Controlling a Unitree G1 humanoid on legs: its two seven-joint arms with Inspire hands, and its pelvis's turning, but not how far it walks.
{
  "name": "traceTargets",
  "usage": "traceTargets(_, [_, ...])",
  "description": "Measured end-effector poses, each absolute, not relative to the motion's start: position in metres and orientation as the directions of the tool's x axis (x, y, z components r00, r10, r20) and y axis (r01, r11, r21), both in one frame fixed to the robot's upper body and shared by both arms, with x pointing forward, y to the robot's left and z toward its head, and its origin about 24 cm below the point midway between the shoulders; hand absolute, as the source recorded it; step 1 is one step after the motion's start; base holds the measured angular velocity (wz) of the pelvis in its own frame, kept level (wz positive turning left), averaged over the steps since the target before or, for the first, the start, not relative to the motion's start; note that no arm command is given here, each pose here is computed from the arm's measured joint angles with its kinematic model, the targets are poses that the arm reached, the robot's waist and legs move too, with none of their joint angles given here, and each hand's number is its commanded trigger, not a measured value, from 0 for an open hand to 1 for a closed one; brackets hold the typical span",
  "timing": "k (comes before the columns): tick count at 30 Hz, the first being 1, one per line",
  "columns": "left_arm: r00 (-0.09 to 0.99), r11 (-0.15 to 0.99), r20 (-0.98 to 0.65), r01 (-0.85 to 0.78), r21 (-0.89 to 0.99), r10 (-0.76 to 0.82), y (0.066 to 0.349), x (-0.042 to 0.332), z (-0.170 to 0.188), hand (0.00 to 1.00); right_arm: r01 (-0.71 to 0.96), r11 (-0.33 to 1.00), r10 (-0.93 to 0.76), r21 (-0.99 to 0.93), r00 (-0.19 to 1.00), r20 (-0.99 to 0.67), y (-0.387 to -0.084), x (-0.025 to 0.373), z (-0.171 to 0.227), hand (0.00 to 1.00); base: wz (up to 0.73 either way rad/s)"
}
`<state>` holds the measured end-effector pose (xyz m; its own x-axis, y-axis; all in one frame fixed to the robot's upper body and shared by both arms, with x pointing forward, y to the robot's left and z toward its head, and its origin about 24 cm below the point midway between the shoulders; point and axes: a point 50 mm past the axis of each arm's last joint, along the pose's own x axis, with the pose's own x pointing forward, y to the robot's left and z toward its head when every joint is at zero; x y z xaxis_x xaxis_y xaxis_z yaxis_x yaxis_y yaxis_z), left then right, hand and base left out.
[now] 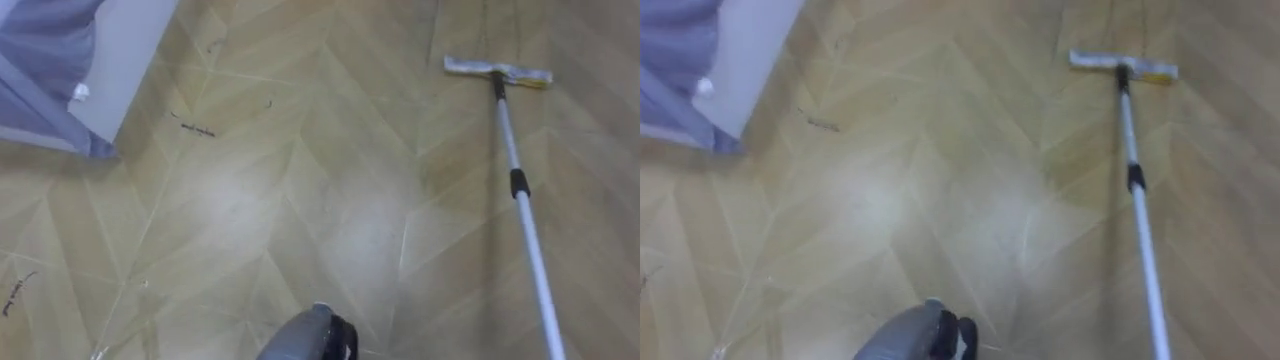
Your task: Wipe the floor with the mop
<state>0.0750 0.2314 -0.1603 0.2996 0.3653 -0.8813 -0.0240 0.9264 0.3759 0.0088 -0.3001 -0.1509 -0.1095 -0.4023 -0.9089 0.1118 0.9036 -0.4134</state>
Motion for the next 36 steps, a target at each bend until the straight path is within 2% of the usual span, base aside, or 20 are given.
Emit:
traceTargets(4, [0.319, 0.928, -0.878, -0.016, 0.371, 0.356, 0.227, 0.083, -0.160, 0.00, 0.129, 0.924, -0.346, -0.360, -0.114, -0.931, -0.270, 0.006, -0.162, 1.00, -0.05])
traceTargets(9, [0.243, 0.922, -0.896, 0.016, 0.386, 0.371, 0.229, 0.062, -0.163, 0.00, 0.138, 0.924, -0.341, -0.356, -0.123, -0.932, -0.270, 0.015, -0.161, 1.00, -0.02])
traceTargets(11, [0.220, 0.916, -0.894, 0.014, 0.402, 0.389, 0.231, 0.059, -0.163, 0.00, 0.145, 0.919, -0.356, -0.367, -0.097, -0.930, -0.276, 0.037, -0.158, 1.00, -0.06])
traceTargets(16, [0.220, 0.908, -0.886, 0.009, 0.419, 0.407, 0.238, 0.058, -0.161, 0.00, 0.187, 0.919, -0.373, -0.348, 0.123, -0.920, -0.292, 0.131, -0.133, 1.00, -0.20])
traceTargets(18, [0.229, 0.912, -0.891, 0.028, 0.409, 0.392, 0.235, 0.058, -0.161, 0.00, 0.218, 0.930, -0.339, -0.295, 0.201, -0.919, -0.292, 0.155, -0.124, 1.00, -0.04])
traceTargets(20, [0.215, 0.921, -0.902, 0.034, 0.389, 0.373, 0.234, 0.049, -0.162, 0.00, 0.240, 0.937, -0.307, -0.253, 0.226, -0.924, -0.290, 0.159, -0.123, 1.00, 0.00])
traceTargets(23, [0.186, 0.935, -0.925, 0.065, 0.348, 0.331, 0.233, 0.038, -0.163, 0.00, 0.252, 0.940, -0.279, -0.230, 0.177, -0.944, -0.291, 0.133, -0.133, 1.00, 0.06])
traceTargets(24, [0.190, 0.941, -0.929, 0.062, 0.333, 0.317, 0.232, 0.040, -0.164, 0.00, 0.271, 0.933, -0.280, -0.236, 0.136, -0.950, -0.295, 0.113, -0.138, 1.00, 0.45])
traceTargets(28, [0.260, 0.946, -0.919, 0.049, 0.320, 0.297, 0.227, 0.058, -0.162, 0.00, 0.259, 0.906, -0.330, -0.336, -0.066, -0.942, -0.308, 0.034, -0.146, 1.00, 0.34])
traceTargets(30, [0.285, 0.948, -0.912, 0.032, 0.317, 0.295, 0.226, 0.062, -0.160, 0.00, 0.252, 0.899, -0.336, -0.357, -0.125, -0.934, -0.306, 0.010, -0.148, 1.00, 0.11])
traceTargets(36, [0.330, 0.948, -0.899, 0.032, 0.315, 0.288, 0.221, 0.073, -0.159, 0.00, 0.235, 0.904, -0.332, -0.358, -0.143, -0.933, -0.284, 0.004, -0.157, 1.00, -0.07])
